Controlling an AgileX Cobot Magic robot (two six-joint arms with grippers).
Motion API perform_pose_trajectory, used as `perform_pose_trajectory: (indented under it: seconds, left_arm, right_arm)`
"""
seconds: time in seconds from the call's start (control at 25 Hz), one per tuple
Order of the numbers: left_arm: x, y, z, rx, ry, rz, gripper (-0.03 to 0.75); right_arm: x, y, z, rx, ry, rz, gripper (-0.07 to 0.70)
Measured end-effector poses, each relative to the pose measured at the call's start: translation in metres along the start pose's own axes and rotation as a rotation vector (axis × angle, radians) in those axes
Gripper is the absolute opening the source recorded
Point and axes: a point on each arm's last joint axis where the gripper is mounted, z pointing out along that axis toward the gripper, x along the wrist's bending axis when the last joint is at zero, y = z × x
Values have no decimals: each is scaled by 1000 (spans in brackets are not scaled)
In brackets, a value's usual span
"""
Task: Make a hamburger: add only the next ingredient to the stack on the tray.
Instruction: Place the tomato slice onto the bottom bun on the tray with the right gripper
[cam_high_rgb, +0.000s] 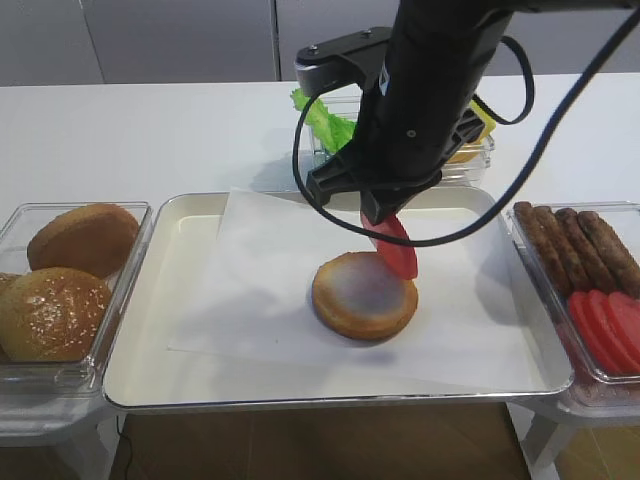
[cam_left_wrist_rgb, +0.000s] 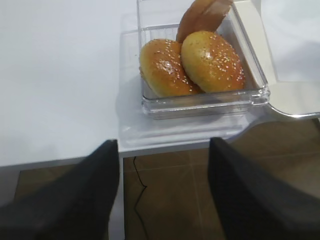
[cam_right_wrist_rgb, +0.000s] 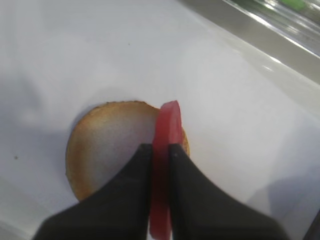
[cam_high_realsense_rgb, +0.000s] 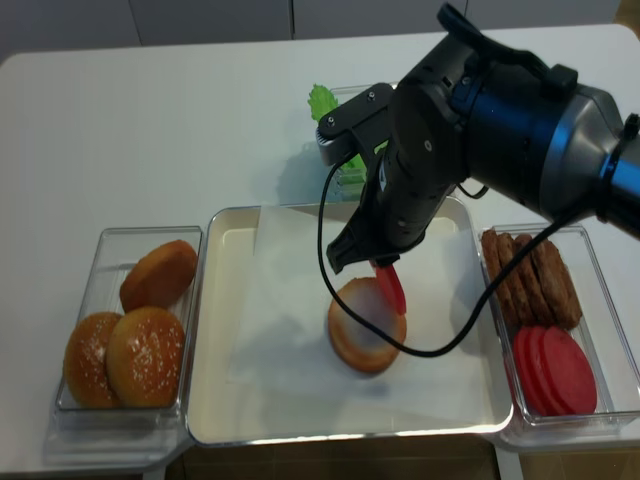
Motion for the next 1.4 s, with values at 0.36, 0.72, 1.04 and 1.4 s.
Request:
perform_pose_trajectory:
  seconds: [0.36, 0.72, 1.04, 1.4]
  left_arm:
    - [0, 0, 0, 0, 0, 0, 419]
    - [0, 0, 0, 0, 0, 0, 419]
    - [0, 0, 0, 0, 0, 0, 419]
    - [0, 0, 0, 0, 0, 0, 419]
  right_arm:
    - [0, -1, -1, 17, -3, -14, 91]
    - [2, -7, 0, 85, 17, -11, 290]
    - [6, -8, 0, 103, 63, 16, 479]
    - [6, -11, -4, 122, 63, 15, 529]
